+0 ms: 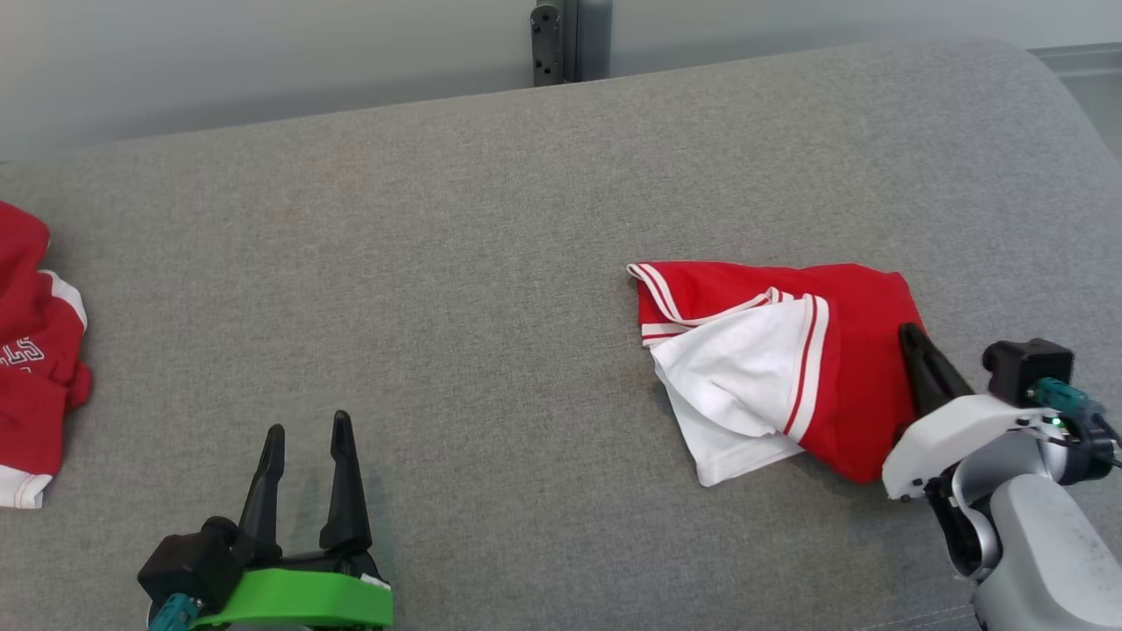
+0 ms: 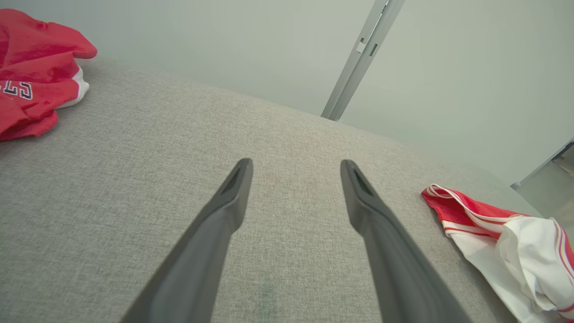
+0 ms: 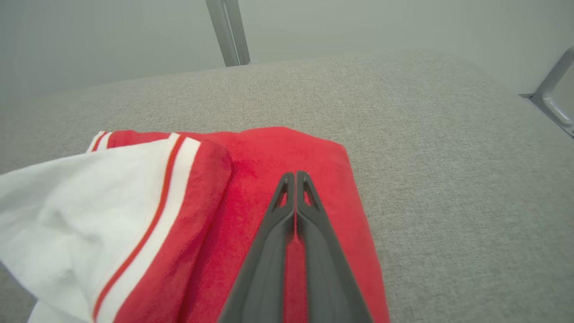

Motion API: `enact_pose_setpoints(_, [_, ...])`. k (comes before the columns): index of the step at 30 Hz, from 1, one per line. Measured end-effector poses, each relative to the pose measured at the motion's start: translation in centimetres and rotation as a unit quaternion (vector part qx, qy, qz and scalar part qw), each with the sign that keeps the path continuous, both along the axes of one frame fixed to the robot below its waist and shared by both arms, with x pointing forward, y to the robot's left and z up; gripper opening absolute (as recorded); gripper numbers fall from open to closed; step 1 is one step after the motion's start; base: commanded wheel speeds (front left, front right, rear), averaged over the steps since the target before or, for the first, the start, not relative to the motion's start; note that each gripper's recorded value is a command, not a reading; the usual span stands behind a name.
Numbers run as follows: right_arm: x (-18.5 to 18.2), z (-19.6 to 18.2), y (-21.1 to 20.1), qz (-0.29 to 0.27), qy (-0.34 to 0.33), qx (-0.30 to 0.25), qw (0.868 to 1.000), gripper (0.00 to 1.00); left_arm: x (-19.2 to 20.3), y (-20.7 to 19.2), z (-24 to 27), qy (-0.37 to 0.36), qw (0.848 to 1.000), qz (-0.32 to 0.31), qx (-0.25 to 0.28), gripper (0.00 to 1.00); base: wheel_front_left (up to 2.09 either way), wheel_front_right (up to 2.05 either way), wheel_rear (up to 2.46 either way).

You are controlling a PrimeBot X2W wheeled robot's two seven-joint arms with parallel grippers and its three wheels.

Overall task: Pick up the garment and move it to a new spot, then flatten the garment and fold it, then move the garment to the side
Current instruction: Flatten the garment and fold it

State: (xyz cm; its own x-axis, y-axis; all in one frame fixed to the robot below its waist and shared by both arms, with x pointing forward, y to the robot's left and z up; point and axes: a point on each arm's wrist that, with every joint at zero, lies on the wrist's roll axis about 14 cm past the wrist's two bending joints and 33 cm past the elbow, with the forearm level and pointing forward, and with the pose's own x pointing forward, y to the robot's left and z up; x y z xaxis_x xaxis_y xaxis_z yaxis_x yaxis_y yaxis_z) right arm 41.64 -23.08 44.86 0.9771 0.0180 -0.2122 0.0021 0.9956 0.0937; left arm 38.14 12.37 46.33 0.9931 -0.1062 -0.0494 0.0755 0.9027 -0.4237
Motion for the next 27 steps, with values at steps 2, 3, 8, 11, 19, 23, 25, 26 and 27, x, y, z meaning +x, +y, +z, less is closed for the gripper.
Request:
enact_pose_setpoints(2, [0.4,-1.4,1.1,0.016,0.020,-0.002,1.000,0.00,0.1,0.2,-0.2,0.002,1.000,0.002,0.003,1.00,0.00,0.00,0.00])
enact_pose_setpoints(3, [0.6,-1.9,1.4,0.021,0.028,-0.002,0.999,0.00,0.2,0.4,-0.3,0.003,1.000,0.005,0.003,1.00,0.00,0.00,0.00])
enact_pose_setpoints(8, [1.7,-3.4,2.1,0.031,0.040,-0.002,0.999,0.00,0.4,1.1,-0.8,0.011,1.000,0.015,0.007,1.00,0.00,0.00,0.00])
enact_pose_setpoints(11, [2.2,-3.7,3.4,0.051,0.037,0.002,0.998,0.00,0.6,1.4,-0.9,0.011,1.000,0.019,0.010,1.00,0.00,0.00,0.00])
enact_pose_setpoints(19, [2.3,-3.2,6.3,0.102,0.020,0.021,0.994,0.00,0.6,1.4,-0.9,0.011,1.000,0.020,0.009,1.00,0.00,0.00,0.00])
enact_pose_setpoints(23, [1.9,-2.0,8.2,0.139,0.002,0.037,0.990,0.00,0.5,1.3,-0.6,0.007,1.000,0.021,0.007,1.00,0.00,0.00,0.00])
enact_pose_setpoints(25, [1.3,-1.5,8.8,0.157,-0.002,0.041,0.987,0.00,0.4,1.3,-0.3,0.003,1.000,0.022,0.006,1.00,0.00,0.00,0.00])
enact_pose_setpoints(26, [0.9,-1.4,9.3,0.169,-0.003,0.045,0.985,0.00,0.4,1.3,-0.1,0.001,1.000,0.022,0.005,1.00,0.00,0.00,0.00])
enact_pose_setpoints(27, [0.4,-1.3,9.8,0.180,-0.002,0.048,0.982,0.00,0.3,1.3,0.1,-0.001,1.000,0.022,0.003,1.00,0.00,0.00,0.00])
